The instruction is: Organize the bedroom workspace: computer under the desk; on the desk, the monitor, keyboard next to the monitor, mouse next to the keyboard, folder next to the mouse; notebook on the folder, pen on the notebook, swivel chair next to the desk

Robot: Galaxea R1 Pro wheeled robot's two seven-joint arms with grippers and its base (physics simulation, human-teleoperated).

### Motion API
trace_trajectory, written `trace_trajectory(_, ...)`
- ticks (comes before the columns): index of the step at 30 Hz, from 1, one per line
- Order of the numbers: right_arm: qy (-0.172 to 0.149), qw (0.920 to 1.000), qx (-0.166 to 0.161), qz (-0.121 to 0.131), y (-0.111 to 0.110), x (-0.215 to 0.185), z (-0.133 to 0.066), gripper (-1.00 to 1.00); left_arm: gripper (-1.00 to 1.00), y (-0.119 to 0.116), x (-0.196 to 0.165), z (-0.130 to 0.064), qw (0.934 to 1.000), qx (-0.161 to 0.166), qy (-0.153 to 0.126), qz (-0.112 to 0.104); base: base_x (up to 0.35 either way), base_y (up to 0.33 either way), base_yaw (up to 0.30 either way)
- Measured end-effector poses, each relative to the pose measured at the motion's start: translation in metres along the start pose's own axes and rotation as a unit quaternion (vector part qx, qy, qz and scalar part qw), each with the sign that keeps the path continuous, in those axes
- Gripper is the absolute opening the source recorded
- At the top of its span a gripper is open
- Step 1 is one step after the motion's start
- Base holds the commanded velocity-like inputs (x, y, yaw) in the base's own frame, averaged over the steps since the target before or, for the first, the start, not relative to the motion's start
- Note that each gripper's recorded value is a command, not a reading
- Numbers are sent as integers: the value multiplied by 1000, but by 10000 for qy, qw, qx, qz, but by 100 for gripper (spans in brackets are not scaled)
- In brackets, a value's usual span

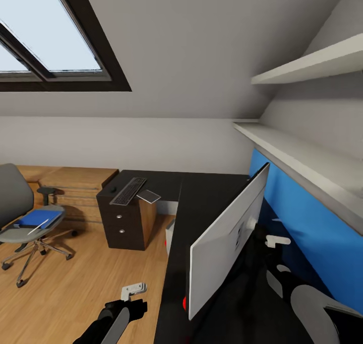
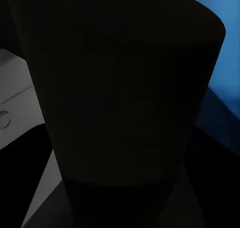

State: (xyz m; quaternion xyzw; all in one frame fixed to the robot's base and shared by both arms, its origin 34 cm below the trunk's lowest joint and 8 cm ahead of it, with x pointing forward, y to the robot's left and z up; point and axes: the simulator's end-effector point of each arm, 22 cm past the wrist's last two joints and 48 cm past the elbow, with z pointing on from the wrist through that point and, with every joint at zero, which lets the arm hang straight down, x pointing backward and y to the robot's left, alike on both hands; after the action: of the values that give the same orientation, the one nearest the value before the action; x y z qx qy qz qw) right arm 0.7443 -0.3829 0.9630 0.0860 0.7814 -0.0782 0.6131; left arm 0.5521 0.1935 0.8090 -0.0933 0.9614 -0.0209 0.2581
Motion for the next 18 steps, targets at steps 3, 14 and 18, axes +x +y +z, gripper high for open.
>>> trace_trajectory(3,-2,10000,-21,-28,1,0,0,-100,100,0,0,0,10000,0,-2,-1,0,-215,0)
trace_trajectory(14,-1,10000,-24,-34,1,0,0,-100,100,0,0,0,10000,3,1,-8,0,-100,0)
trace_trajectory(18,0,10000,-25,-36,1,0,0,-100,100,0,0,0,10000,3,1,-8,0,-6,0)
